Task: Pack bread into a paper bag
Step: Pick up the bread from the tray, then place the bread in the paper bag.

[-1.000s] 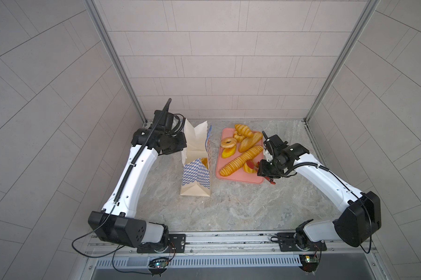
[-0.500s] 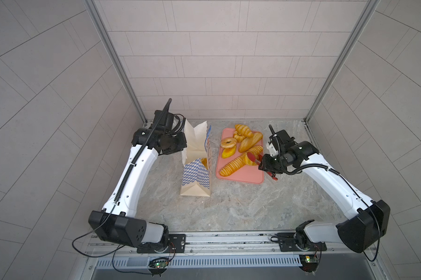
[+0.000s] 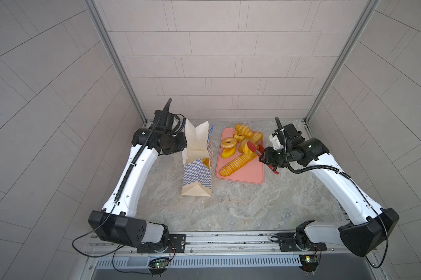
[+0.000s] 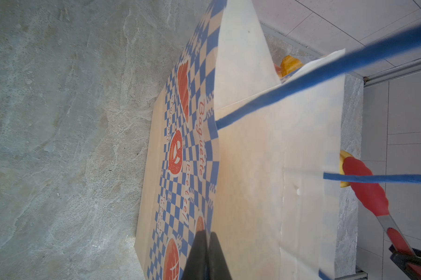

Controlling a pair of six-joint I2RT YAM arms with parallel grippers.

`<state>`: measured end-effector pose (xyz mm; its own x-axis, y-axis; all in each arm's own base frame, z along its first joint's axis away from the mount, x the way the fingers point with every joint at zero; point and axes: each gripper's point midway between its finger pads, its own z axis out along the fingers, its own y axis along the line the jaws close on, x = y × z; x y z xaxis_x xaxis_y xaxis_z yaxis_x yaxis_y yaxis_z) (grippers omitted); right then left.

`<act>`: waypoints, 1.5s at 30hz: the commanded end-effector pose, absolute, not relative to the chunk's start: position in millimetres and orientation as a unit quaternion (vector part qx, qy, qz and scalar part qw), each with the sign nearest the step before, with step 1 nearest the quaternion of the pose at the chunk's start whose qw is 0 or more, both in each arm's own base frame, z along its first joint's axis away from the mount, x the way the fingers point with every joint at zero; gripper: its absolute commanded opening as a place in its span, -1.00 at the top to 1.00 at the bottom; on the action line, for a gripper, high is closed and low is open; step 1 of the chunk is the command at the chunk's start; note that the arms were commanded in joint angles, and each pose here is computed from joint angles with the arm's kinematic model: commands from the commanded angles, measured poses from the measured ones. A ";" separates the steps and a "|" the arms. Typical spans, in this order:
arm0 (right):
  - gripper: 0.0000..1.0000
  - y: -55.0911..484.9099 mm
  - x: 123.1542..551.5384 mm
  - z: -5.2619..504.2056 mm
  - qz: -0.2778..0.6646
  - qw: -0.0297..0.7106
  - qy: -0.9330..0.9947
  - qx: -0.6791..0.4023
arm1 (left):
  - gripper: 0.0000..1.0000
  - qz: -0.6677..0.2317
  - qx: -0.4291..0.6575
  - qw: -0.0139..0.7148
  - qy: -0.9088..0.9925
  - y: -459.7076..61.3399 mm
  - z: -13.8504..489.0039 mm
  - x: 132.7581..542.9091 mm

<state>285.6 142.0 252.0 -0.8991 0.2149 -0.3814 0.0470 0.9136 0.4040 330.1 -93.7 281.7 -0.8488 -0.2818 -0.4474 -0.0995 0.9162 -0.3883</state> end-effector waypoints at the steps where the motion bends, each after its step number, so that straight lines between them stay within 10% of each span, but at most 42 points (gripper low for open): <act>1: 0.08 142.0 289.4 278.0 0.214 0.244 0.943 0.076 | 1.00 -0.185 -0.100 0.262 0.942 -96.4 284.5 333.6; 45: 0.07 154.1 316.1 398.6 0.309 0.349 0.880 0.086 | 1.00 -0.187 -0.098 0.258 0.943 -97.8 280.9 335.2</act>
